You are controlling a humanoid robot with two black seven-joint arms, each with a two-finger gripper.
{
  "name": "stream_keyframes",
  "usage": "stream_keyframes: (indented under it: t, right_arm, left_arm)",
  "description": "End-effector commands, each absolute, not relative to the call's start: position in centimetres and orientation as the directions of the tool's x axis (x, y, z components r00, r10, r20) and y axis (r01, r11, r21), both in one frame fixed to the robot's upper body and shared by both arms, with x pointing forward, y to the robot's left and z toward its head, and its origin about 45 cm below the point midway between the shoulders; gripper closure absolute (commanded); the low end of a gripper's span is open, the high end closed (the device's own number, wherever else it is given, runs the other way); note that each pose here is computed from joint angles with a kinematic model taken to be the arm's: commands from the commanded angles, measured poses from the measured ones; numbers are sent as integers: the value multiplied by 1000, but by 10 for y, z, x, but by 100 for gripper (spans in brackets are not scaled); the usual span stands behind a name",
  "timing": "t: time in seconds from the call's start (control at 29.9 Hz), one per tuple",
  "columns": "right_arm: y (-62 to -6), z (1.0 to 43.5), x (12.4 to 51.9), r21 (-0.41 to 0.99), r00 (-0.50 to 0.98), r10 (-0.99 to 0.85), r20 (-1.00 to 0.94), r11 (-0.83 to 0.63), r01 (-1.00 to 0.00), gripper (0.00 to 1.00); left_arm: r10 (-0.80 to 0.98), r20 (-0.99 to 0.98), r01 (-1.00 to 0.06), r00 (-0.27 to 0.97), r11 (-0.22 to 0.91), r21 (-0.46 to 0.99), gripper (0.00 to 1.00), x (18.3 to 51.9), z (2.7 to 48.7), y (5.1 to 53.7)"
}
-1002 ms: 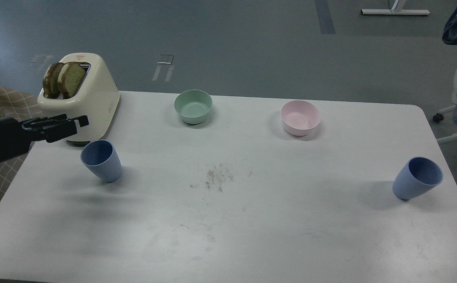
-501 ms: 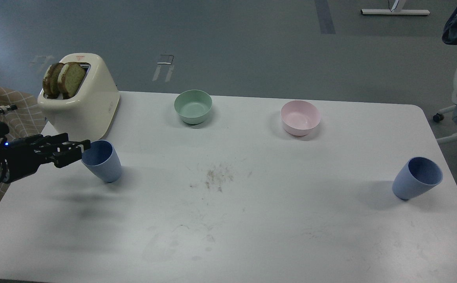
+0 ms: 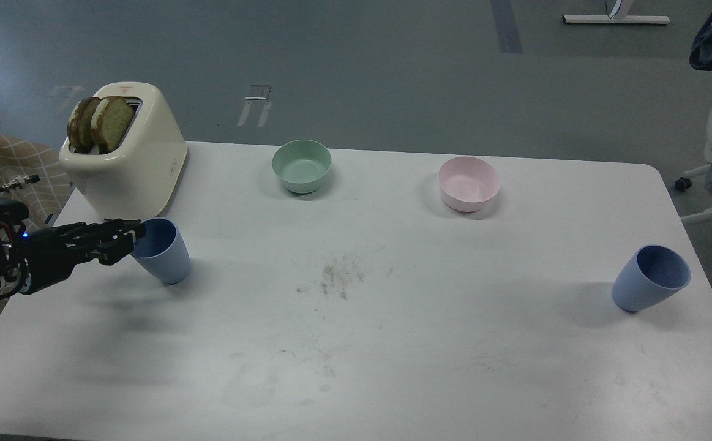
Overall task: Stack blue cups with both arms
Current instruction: 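Grasp the blue cup with the left hand and lift it, then carry the blue cup to the table center and set it down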
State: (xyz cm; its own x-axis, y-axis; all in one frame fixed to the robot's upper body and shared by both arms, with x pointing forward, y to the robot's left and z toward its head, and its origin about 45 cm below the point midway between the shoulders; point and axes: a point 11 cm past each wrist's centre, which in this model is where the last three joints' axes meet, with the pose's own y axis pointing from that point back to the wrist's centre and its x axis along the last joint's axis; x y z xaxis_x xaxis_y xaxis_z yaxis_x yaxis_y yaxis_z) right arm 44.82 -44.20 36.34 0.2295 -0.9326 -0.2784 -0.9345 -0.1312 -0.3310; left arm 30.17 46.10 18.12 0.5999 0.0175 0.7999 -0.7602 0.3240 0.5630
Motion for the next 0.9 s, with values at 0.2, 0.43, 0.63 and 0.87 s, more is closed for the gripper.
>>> stream_keyframes:
  t: [0.2, 0.43, 0.63, 0.87]
  right_arm:
    - [-445, 365, 447, -335, 224, -934, -280, -124, -934, 0]
    - [-451, 368, 445, -341, 215, -936, -277, -113, -933, 0]
    - [-461, 363, 439, -332, 191, -940, -282, -91, -939, 0]
    - [-480, 372, 431, -344, 158, -950, -269, -58, -937, 0]
  left_arm:
    - [7, 803, -760, 596, 327, 562, 100, 303, 184, 462]
    - [-10, 832, -777, 555, 351, 523, 100, 321, 207, 453]
    - [-47, 858, -753, 512, 457, 474, 100, 356, 257, 407]
    - [-248, 876, -630, 414, 616, 472, 100, 387, 269, 289]
